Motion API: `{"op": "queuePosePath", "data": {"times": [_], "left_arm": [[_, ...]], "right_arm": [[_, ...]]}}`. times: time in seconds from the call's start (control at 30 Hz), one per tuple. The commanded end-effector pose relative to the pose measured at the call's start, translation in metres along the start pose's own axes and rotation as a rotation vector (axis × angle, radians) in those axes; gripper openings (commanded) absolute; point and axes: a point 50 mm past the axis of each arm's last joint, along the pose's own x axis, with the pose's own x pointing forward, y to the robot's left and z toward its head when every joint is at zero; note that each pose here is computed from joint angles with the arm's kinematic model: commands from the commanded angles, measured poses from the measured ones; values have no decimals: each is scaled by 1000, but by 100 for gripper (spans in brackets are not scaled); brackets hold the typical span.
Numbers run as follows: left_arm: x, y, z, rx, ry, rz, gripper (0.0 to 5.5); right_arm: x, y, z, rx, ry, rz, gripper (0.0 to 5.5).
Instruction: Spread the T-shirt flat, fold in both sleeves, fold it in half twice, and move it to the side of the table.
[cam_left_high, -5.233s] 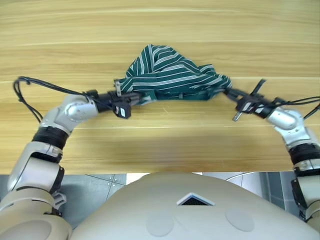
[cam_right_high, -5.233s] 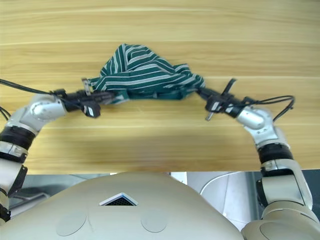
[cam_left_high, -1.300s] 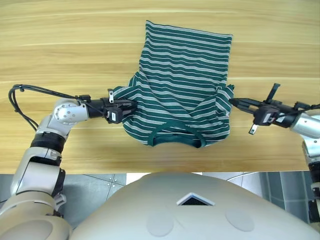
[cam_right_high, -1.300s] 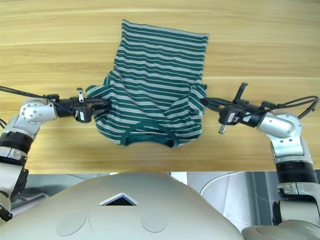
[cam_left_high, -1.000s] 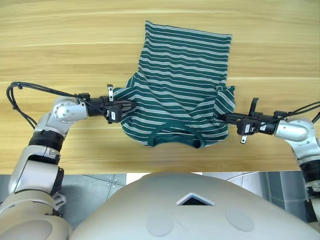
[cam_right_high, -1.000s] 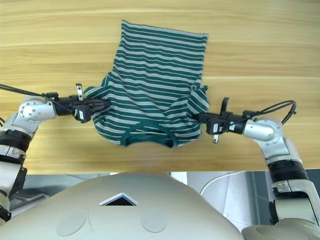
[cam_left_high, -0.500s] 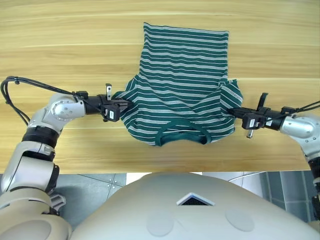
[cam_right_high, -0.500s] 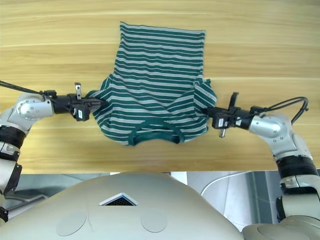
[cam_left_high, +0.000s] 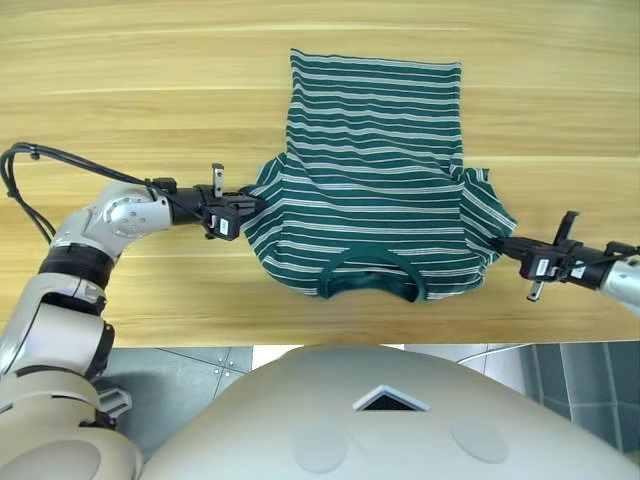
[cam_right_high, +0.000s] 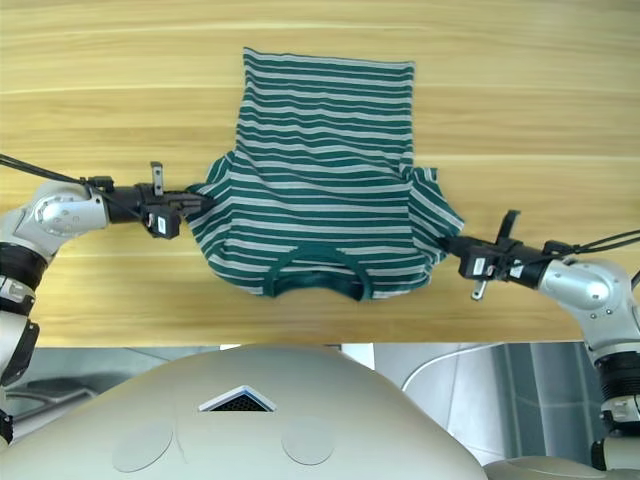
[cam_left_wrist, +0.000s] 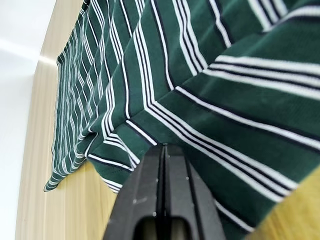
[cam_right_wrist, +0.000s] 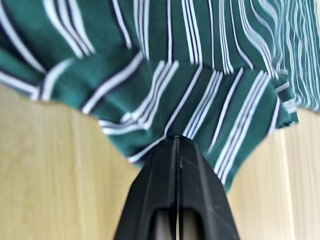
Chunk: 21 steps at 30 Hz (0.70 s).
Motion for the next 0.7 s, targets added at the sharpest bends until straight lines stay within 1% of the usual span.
{"op": "queuePosePath", "data": {"times": [0.03,0.07,0.2,0.3,0.37,0.4,0.47,0.5,0.57,0.63,0.7], "left_arm": [[9,-93,-10,-177,142,-369,3],[9,-95,-12,-177,156,-380,3],[3,-106,-16,-194,201,-418,3],[-2,-104,-21,-193,234,-405,3],[-3,-102,-22,-188,246,-402,3],[-3,-101,-22,-186,245,-397,3],[0,-100,-22,-185,235,-374,3],[1,-97,-21,-187,224,-354,3],[4,-91,-20,-182,209,-324,3],[6,-89,-20,-173,210,-319,3],[8,-90,-20,-167,212,-321,3]], "right_arm": [[-15,0,-4,22,20,-24,0],[-17,-1,-3,23,16,-32,0],[-24,-2,-18,53,99,-39,0],[-30,1,-32,94,175,-55,0],[-36,0,-32,113,155,-89,0],[-41,-4,-30,113,126,-116,0],[-51,-15,-30,94,129,-171,0],[-54,-24,-28,81,113,-215,0],[-51,-40,-10,39,-10,-284,0],[-36,-44,14,-4,-161,-266,0],[-20,-40,29,-26,-242,-205,0]]}}
